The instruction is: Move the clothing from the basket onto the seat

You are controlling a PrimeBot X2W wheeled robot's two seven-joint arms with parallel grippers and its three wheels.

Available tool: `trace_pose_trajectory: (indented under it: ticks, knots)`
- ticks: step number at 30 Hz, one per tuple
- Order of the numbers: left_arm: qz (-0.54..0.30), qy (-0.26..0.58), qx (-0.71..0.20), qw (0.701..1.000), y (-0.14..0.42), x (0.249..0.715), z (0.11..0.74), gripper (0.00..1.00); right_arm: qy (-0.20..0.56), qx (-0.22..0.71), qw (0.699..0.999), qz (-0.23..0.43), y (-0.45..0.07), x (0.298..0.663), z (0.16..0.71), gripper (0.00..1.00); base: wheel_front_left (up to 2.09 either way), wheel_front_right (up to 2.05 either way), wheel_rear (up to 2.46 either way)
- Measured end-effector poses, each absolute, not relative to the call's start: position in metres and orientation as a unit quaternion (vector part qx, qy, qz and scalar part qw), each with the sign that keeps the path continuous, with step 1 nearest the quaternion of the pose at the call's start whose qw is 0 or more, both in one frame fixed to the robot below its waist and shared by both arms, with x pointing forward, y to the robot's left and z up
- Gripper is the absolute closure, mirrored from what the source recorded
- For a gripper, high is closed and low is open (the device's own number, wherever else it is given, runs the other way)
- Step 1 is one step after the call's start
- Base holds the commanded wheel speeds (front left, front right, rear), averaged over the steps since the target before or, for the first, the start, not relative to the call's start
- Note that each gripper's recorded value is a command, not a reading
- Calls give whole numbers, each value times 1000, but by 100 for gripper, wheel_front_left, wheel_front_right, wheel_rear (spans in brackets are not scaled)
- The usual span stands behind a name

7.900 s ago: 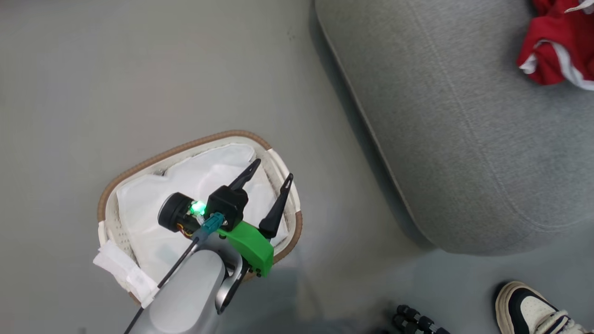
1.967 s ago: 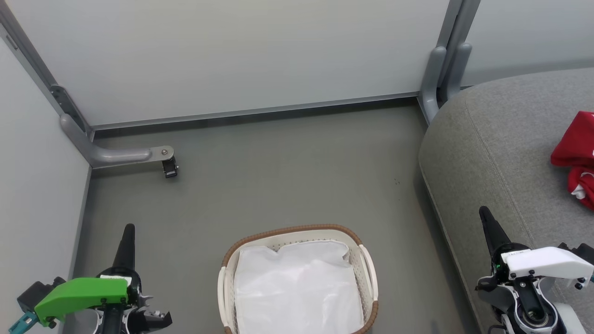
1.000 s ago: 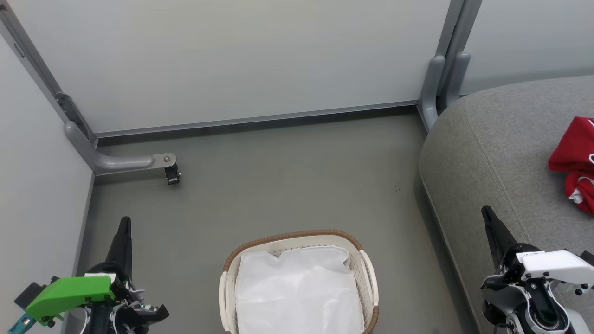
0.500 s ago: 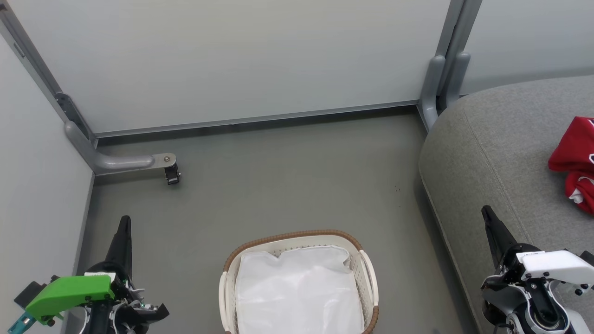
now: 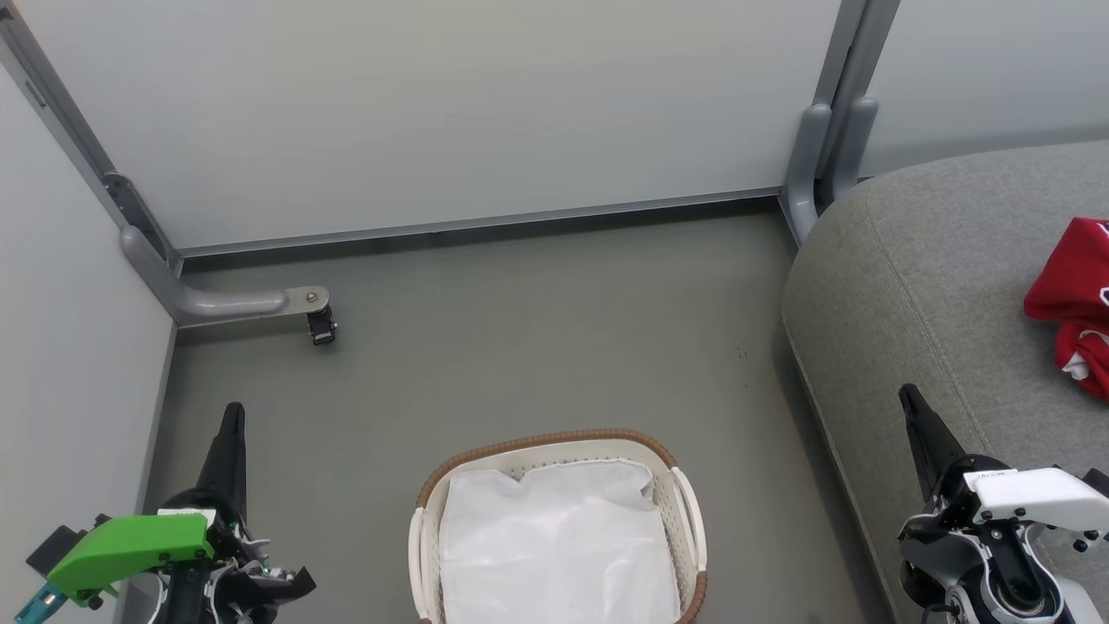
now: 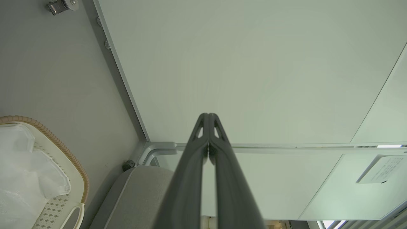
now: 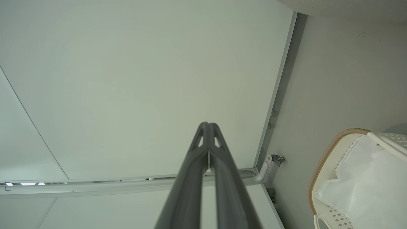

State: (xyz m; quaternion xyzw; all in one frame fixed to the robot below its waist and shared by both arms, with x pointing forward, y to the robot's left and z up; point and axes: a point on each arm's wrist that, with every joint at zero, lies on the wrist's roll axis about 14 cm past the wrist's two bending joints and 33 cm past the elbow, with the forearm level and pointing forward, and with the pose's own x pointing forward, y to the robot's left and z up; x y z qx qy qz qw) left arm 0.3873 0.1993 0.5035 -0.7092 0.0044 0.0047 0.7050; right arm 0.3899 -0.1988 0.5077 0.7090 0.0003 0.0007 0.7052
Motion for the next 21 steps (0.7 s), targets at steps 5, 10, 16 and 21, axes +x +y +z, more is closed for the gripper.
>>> trace_pose_trajectory:
  ticks: [5, 10, 16, 21]
  knots:
    - [5, 4, -709, 705, 199, 387, 504, 100, 0, 709, 705, 1, -199, 390, 508, 100, 0, 0, 0]
    - [5, 4, -709, 705, 199, 387, 504, 100, 0, 709, 705, 1, -199, 390, 508, 100, 0, 0, 0]
    - [5, 4, -709, 705, 199, 387, 503, 100, 0, 709, 705, 1, -199, 390, 508, 100, 0, 0, 0]
    - [5, 4, -709, 705, 199, 387, 504, 100, 0, 709, 705, 1, -199, 390, 508, 100, 0, 0, 0]
